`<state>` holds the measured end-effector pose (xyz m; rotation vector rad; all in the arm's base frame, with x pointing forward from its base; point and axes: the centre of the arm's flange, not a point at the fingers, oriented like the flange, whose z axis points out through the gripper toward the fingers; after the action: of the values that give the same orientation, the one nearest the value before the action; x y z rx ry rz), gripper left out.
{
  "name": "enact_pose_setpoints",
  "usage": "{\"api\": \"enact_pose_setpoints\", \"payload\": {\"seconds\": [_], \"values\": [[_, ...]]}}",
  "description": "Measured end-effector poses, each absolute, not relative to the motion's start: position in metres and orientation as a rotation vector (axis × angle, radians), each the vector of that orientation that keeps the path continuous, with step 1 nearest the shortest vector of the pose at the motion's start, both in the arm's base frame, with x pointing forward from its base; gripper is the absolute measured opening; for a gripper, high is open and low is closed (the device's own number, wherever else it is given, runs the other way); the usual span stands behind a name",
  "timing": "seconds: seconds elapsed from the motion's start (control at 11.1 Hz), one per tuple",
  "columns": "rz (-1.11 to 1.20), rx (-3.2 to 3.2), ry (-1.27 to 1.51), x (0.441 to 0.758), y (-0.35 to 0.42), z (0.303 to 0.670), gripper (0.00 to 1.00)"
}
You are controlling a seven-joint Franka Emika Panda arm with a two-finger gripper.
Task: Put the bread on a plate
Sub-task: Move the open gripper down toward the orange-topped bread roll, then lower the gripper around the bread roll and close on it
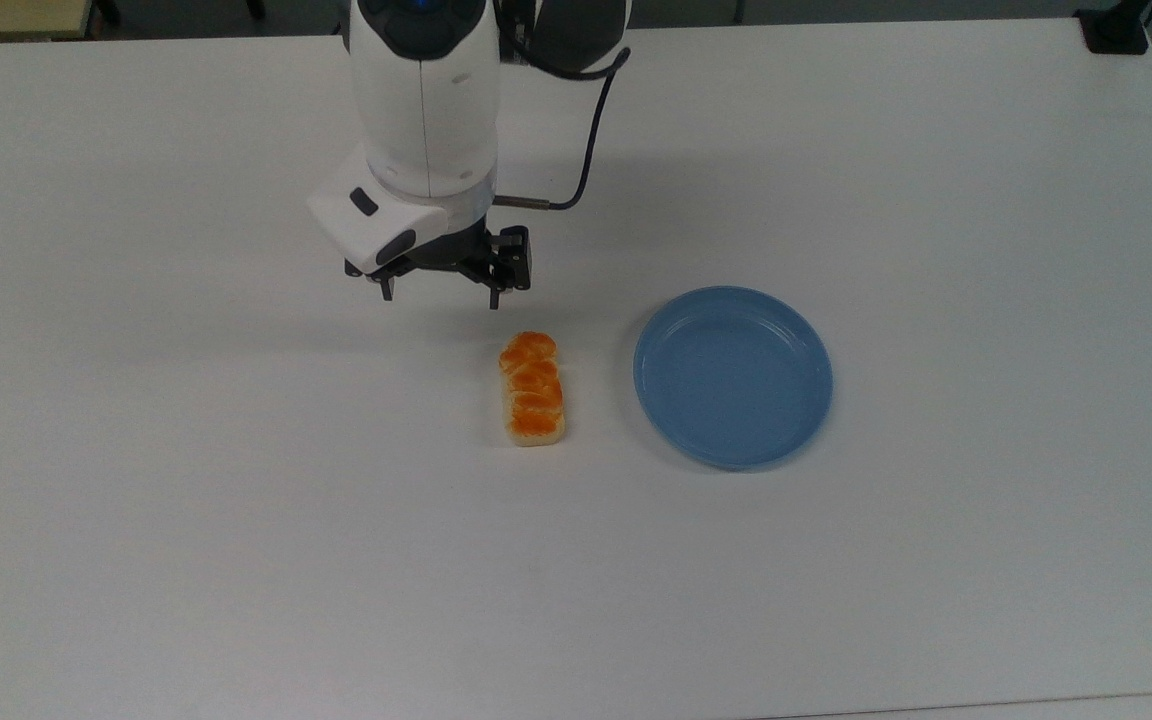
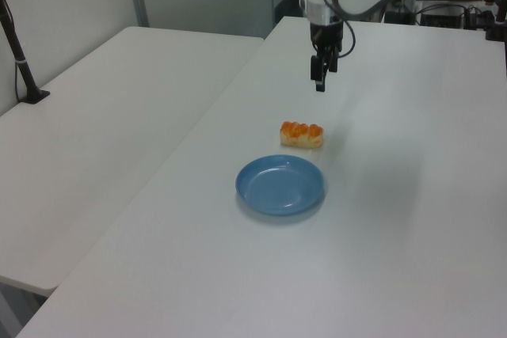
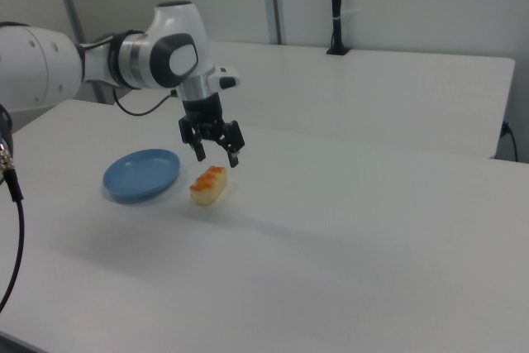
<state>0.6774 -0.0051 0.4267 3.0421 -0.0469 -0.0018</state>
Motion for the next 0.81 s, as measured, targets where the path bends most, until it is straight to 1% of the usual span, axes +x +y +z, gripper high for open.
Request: {"api": "enact_pose_setpoints", "payload": {"seconds": [0.27, 0.45, 0.63, 0.81], "values": [[0.0, 3.043, -0.023, 0.69, 0.005, 0.387, 1.0], [0.03, 3.046, -0.047, 0.698, 0.028, 0.365, 1.0], [0.048, 3.049, -0.041, 0.703, 0.056, 0.351, 1.0], [0.043, 3.049, -0.02, 0.704, 0.071, 0.346, 1.0]]}}
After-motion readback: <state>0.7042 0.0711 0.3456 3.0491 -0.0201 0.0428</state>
